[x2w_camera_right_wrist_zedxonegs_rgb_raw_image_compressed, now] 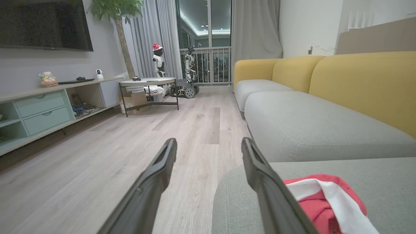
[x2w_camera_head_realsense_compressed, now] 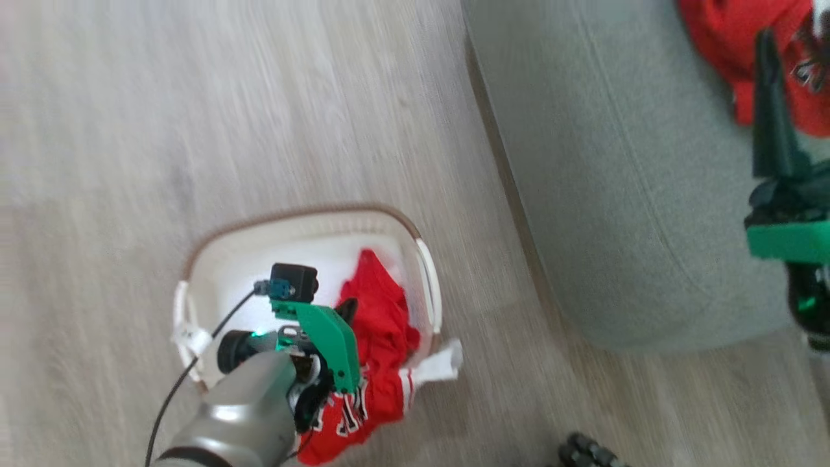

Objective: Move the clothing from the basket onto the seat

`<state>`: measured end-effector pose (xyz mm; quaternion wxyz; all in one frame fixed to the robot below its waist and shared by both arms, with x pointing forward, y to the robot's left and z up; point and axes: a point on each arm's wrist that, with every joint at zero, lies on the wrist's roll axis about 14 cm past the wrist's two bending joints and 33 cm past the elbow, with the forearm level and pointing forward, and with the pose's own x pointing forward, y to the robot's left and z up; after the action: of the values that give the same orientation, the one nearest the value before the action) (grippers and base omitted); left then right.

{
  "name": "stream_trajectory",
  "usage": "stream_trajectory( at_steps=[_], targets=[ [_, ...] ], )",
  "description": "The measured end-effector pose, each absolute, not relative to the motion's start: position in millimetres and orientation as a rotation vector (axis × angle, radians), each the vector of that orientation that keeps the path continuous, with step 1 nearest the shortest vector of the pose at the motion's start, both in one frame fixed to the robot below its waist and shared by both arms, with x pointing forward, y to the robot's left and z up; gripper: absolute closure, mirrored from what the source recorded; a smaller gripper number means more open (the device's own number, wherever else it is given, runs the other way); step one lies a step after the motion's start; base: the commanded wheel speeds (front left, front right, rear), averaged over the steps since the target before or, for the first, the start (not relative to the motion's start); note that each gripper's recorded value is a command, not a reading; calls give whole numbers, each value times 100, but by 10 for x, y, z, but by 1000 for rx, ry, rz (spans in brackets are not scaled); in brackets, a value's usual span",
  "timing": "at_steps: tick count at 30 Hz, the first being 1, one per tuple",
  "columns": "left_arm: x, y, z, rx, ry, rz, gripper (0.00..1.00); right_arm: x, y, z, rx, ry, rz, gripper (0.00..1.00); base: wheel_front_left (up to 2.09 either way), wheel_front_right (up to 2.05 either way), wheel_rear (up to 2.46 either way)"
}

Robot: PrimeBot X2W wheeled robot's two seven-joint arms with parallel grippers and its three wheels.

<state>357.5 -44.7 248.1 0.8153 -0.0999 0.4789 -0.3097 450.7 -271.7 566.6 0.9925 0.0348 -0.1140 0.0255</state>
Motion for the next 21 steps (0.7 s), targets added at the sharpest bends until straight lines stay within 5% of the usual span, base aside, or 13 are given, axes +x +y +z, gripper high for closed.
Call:
stream_trajectory(
  at_steps=[7, 8, 9, 10, 21],
  targets=[
    [3750, -381, 3055, -213, 795, -651, 100, 4229, -2590, 5847, 81, -267, 79, 0, 0, 0, 0],
    [3784, -368, 3140, -215, 763, -645, 92, 4195, -2568, 5863, 83, -270, 84, 0, 0, 0, 0],
    [3811, -357, 3221, -217, 734, -640, 26, 4164, -2547, 5874, 84, -273, 89, 0, 0, 0, 0],
    [3836, -343, 3295, -214, 710, -634, 0, 4132, -2525, 5885, 87, -276, 94, 0, 0, 0, 0],
    [4255, 72, 4394, -196, 312, -502, 0, 3890, -2255, 5872, 125, -277, 149, 0, 0, 0, 0]
  ],
)
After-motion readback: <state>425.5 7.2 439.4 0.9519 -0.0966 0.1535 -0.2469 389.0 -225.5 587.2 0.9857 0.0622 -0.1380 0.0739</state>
